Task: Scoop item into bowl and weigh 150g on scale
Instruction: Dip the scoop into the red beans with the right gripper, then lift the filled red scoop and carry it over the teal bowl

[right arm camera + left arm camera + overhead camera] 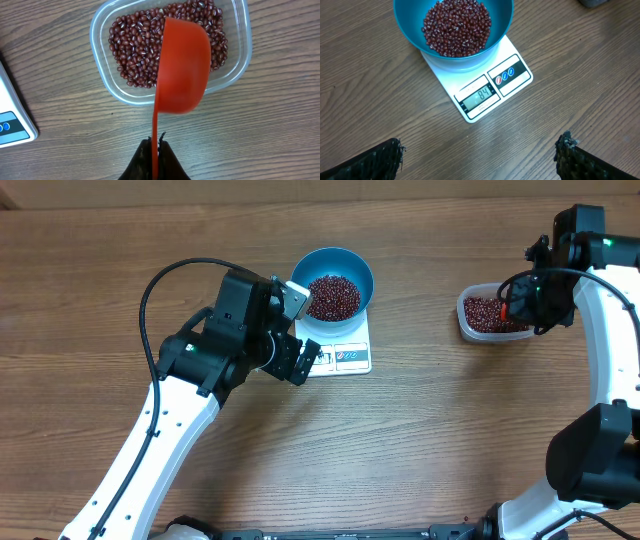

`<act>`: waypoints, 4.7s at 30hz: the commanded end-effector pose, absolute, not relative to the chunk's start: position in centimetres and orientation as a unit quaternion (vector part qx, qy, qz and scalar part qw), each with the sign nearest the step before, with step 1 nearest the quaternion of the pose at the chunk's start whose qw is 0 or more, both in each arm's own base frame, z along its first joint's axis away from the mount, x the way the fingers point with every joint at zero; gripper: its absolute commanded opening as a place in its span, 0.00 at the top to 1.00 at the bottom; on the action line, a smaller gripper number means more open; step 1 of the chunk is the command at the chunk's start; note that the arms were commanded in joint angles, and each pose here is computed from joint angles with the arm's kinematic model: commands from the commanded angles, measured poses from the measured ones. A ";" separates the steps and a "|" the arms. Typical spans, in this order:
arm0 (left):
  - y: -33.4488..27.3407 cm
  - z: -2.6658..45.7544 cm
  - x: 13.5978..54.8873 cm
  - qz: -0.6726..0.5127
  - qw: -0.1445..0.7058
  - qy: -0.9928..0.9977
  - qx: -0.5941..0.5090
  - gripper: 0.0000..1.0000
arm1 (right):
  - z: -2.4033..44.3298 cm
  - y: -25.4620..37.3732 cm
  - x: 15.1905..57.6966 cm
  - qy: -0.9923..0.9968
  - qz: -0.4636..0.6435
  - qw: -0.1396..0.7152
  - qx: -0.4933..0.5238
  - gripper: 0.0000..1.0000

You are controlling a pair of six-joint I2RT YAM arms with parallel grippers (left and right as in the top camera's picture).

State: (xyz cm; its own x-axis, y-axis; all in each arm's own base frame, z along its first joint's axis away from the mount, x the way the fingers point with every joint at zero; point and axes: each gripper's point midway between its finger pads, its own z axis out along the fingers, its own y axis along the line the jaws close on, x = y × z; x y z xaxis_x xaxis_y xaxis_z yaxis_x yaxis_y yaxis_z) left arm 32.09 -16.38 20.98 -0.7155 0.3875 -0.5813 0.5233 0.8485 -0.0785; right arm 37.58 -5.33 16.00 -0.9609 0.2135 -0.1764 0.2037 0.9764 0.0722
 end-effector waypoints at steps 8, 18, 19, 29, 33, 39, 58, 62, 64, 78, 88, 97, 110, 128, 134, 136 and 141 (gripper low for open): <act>-16.3 21.1 32.1 -0.119 0.288 0.919 0.241 0.00 | 16.8 -5.5 37.5 0.989 0.026 0.105 0.105 0.96; -16.3 21.1 32.1 -0.119 0.288 0.919 0.241 0.00 | 15.3 -5.5 37.9 0.991 0.022 0.110 0.068 0.96; -16.3 21.1 32.1 -0.119 0.288 0.919 0.241 0.01 | 15.0 -5.6 38.1 0.991 0.021 0.113 0.063 0.96; -16.3 21.1 32.1 -0.119 0.288 0.919 0.241 0.01 | 12.4 -6.0 40.6 0.986 0.009 0.167 0.024 0.96; -16.3 21.1 32.1 -0.119 0.288 0.919 0.241 0.00 | 11.3 -6.0 40.6 0.986 0.010 0.162 0.022 0.96; -16.3 21.1 32.1 -0.119 0.288 0.919 0.241 0.00 | 9.3 -5.8 40.5 0.990 0.018 0.138 0.023 0.96; -16.3 21.1 32.1 -0.119 0.288 0.919 0.241 0.00 | 6.9 -1.3 39.2 0.979 0.183 0.090 0.007 0.96; -16.3 21.1 32.1 -0.119 0.288 0.919 0.241 0.01 | 7.9 -2.2 39.3 0.963 0.242 0.108 0.039 0.96; -16.3 21.1 32.1 -0.119 0.288 0.919 0.241 0.00 | 8.6 -2.7 39.5 0.952 0.275 0.121 0.055 0.96; -16.3 21.1 32.1 -0.119 0.288 0.919 0.241 0.01 | 12.2 -6.6 38.5 0.889 0.404 0.181 0.115 0.96; -16.3 21.1 32.1 -0.119 0.288 0.919 0.241 0.01 | 12.5 -7.0 38.2 0.882 0.416 0.182 0.128 0.96; -16.3 21.1 32.1 -0.119 0.288 0.919 0.241 0.00 | 13.0 -6.7 38.3 0.873 0.432 0.188 0.127 0.96; -16.3 21.1 32.1 -0.119 0.287 0.919 0.241 0.00 | 13.7 -7.2 38.0 0.862 0.447 0.195 0.134 0.96; -16.3 21.1 32.1 -0.119 0.288 0.919 0.241 0.00 | 19.2 -0.8 38.8 0.830 0.516 0.207 0.051 0.96; -16.3 21.1 32.1 -0.119 0.287 0.919 0.241 0.01 | 20.3 4.9 39.4 0.830 0.528 0.179 -0.010 0.96; -16.3 21.1 32.1 -0.119 0.288 0.919 0.241 0.00 | 20.7 6.3 39.8 0.829 0.530 0.174 -0.021 0.96; -16.3 21.1 32.1 -0.119 0.288 0.919 0.241 0.01 | 22.1 10.8 40.8 0.825 0.536 0.168 -0.061 0.96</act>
State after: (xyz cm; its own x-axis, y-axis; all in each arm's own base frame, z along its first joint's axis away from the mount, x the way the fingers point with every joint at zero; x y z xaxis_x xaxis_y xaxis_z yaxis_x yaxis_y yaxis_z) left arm 32.10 -16.38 20.98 -0.7153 0.3874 -0.5817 0.5234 0.8485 -0.0785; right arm 40.60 8.82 18.90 -0.9475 0.0926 -0.3060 -0.2360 0.4431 0.8649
